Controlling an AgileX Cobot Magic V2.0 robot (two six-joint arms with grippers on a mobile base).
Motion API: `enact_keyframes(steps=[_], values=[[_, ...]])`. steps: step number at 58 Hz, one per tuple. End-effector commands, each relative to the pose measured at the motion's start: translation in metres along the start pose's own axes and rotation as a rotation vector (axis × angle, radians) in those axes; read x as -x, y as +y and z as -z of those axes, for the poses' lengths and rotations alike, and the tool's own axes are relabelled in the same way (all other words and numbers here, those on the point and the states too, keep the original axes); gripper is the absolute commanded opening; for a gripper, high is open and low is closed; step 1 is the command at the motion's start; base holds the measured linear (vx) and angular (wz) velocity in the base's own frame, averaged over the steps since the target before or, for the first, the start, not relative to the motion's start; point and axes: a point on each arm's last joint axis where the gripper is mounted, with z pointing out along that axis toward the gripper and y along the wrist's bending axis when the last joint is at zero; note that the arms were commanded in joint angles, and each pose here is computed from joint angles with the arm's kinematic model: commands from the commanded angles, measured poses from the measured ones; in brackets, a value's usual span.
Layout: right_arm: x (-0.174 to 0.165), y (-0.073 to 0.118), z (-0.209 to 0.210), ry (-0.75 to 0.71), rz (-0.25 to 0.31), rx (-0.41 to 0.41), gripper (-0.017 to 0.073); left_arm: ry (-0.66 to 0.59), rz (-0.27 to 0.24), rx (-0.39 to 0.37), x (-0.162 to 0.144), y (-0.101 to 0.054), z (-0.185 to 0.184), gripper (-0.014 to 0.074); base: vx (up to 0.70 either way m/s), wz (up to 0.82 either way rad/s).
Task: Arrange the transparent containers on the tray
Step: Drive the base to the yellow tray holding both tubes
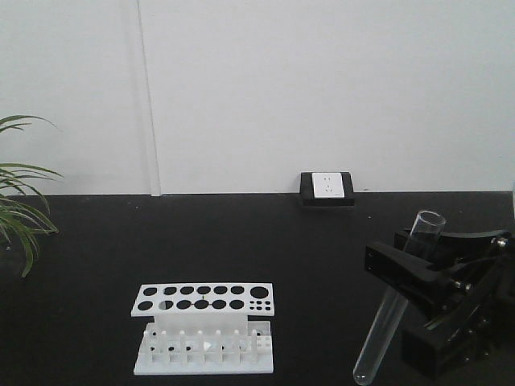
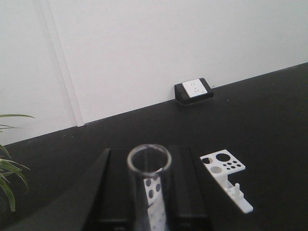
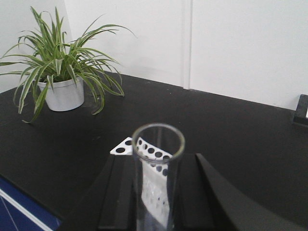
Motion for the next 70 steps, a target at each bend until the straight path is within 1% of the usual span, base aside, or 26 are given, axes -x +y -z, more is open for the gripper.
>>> enact_keyframes(steps=[1,70], values=[[0.0196,-0.0005,0.0065,-0.127,0.003,-0.008,0.0081,-0.117,0.005,-0.012,0.0191,-0.0009,0.0044,0.01,-0.21,-0.02],[0.0196,-0.0005,0.0065,-0.127,0.003,-0.008,0.0081,-0.117,0.005,-0.012,0.0191,-0.0009,0.0044,0.01,-0.24,0.05]])
